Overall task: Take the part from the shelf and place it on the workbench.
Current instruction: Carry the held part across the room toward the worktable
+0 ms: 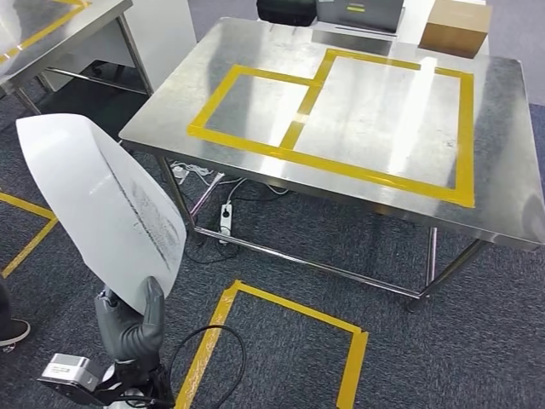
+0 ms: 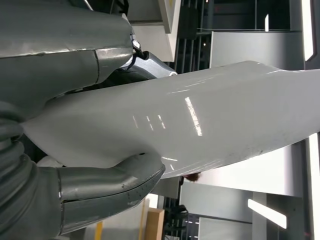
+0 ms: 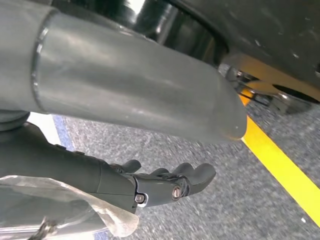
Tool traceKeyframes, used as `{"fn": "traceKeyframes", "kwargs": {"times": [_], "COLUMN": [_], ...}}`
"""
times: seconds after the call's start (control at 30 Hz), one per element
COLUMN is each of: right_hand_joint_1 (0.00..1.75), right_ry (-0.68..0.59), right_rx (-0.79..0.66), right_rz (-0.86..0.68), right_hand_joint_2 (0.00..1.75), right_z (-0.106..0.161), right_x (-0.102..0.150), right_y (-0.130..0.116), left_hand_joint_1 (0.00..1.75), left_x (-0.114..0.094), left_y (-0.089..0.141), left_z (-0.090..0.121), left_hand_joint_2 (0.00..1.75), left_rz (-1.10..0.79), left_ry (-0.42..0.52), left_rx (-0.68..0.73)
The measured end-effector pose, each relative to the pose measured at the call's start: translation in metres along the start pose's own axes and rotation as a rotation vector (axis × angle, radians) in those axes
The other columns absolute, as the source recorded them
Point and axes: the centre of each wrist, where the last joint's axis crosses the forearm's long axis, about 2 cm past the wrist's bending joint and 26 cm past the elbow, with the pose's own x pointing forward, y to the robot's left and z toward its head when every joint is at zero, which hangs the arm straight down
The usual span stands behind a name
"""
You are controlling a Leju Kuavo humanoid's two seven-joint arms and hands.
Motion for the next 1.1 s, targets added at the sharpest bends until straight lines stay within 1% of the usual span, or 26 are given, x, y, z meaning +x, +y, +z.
{"fn": "traceKeyframes", "kwargs": {"times": [0.37,0.5,0.77,1.1], "right_hand_joint_1": [0.00,0.00,0.00,0.00], "right_ry": [-0.009,-0.010,0.021,0.020], "right_rx": [-0.016,-0.032,-0.024,-0.026], "right_rz": [0.000,-0.024,-0.069,-0.103], "right_hand_joint_2": [0.00,0.00,0.00,0.00], "right_z": [-0.0002,-0.0007,0.0006,-0.0005], "right_x": [0.0009,0.0032,-0.0061,-0.0011], "right_y": [-0.0009,-0.0031,0.0009,-0.0025], "left_hand_joint_1": [1.75,1.75,1.75,1.75], "left_x": [0.0003,0.0007,0.0008,0.0014], "left_y": [0.0012,0.0015,0.0027,0.0035], "left_z": [0.0027,0.0023,0.0043,0.0032], "left_hand_joint_2": [1.75,1.75,1.75,1.75], "left_rz": [-0.005,-0.010,-0.014,-0.027], "left_ry": [0.008,0.005,0.011,0.003], "left_rx": [0.004,0.005,0.008,0.008]}}
